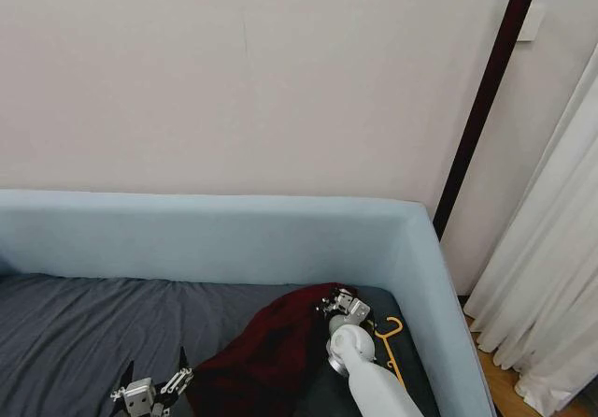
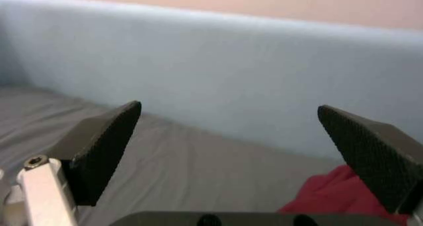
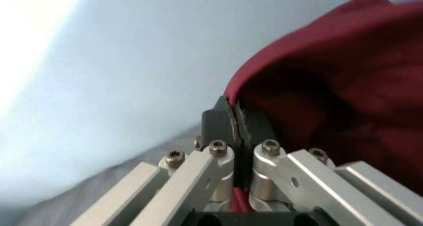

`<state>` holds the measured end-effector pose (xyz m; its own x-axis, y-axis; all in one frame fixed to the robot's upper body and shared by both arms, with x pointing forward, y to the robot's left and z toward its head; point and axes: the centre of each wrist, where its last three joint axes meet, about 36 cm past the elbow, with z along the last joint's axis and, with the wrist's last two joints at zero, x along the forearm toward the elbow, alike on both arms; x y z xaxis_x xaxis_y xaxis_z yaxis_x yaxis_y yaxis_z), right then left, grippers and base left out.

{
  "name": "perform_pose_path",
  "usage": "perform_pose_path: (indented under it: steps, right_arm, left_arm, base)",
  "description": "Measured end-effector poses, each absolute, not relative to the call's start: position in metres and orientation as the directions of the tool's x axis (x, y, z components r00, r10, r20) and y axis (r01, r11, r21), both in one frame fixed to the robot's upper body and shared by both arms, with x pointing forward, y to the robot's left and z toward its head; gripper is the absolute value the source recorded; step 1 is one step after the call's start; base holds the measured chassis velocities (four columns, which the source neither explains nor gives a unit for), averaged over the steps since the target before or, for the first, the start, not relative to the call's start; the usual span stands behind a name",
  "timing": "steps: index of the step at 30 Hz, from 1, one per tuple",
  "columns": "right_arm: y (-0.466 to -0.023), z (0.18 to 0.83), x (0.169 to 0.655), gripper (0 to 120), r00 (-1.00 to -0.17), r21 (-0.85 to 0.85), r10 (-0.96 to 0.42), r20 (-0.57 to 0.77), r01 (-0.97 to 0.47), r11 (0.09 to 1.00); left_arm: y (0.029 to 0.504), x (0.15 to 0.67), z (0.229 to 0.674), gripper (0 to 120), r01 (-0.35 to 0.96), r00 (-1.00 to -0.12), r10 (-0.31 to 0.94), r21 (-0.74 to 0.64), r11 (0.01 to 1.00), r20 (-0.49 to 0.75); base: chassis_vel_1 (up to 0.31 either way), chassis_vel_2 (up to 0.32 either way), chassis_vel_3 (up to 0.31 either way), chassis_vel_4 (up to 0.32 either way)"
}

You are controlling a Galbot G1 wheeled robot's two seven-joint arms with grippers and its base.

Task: Pick up the clothes from the sofa and hang them on the clothes hanger.

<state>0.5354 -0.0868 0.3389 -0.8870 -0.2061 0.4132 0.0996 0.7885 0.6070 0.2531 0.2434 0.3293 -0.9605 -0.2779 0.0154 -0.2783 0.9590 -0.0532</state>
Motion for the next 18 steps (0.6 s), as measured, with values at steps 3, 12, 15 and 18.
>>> perform_pose_path:
  steps: [3,12,15,18]
  right_arm:
    - [-0.079,0.366,0.519,0,-0.896,0.629,-0.256,0.362,0.033,0.777]
    - [-0.051,0.459,0.485,0,-0.908,0.652,-0.4,0.126,-0.228,0.723]
    - [-0.058,0.487,0.498,0,-0.92,0.635,-0.389,0.047,-0.273,0.723]
    - [-0.084,0.524,0.522,0,-0.942,0.554,-0.331,-0.058,-0.306,0.774]
  left_arm:
    - [0.241,0.256,0.328,100,-0.214,-0.975,-0.217,-0.067,0.975,-0.039]
    - [0.255,0.297,0.362,100,0.043,-0.966,0.037,-0.018,0.999,-0.257]
    - [0.257,0.295,0.369,100,0.063,-0.962,0.057,-0.013,0.998,-0.267]
    - [0.258,0.282,0.364,100,0.058,-0.967,0.051,-0.019,0.998,-0.249]
  base:
    - [0.0,0.0,0.0,0.0]
    - [0.0,0.0,0.0,0.0]
    - [0.0,0.0,0.0,0.0]
    - [0.0,0.0,0.0,0.0]
